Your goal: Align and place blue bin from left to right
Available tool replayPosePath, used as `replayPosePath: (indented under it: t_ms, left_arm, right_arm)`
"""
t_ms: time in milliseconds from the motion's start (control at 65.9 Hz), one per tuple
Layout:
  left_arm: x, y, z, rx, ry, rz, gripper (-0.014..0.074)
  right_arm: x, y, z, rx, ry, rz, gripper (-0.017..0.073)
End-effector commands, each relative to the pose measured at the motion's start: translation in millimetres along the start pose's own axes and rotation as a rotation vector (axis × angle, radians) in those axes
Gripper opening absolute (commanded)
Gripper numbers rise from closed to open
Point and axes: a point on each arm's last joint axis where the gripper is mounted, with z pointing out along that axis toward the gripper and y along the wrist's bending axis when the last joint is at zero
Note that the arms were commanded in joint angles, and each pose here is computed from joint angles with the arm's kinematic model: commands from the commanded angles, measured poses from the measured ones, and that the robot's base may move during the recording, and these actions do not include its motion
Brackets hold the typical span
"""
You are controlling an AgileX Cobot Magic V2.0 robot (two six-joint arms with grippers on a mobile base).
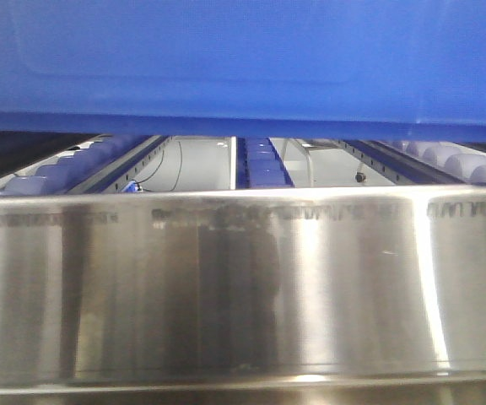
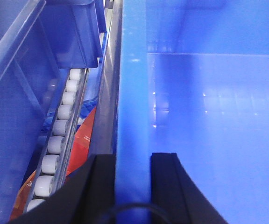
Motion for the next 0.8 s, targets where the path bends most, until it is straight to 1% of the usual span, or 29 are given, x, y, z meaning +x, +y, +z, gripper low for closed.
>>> replayPosePath:
  t_ms: [0,546,607,668,744,789]
  left_arm:
    - [-7.7,-5.6,-6.2,0.070,-0.086,0.005,-0.0111]
    - [-8.2,-6.3,-6.3,0.078,-0.092,0.005,-0.0111]
    - [-8.2,-5.6,-3.1,0.071,-0.081,-0.002,-0.0111]
    - [-8.2,-4.4,2.5,0.067,-0.060,-0.019,-0.0111]
    - [-7.5,-4.9,14.9,0.075,-0.013,-0.053,-0.0111]
    - [-5.9,-8.1,24.0,0.094,0.023,-0.053,-0.0111]
  right_arm:
    - [-8.7,4.7,-6.9,-0.078,-0.090,0.004,-0.0071]
    - [-9.7,5.8,-7.1,-0.090,-0.102,0.004,-0.0071]
    - [-9.5,7.1,-3.9,-0.085,-0.096,0.001,-0.0071]
    - [-9.5,6.9,3.2,-0.062,-0.081,0.001,-0.0071]
    - [-9.3,7.1,13.0,-0.045,-0.056,0.013,-0.0071]
    - [-9.7,6.4,19.6,-0.035,-0.042,0.023,-0.0071]
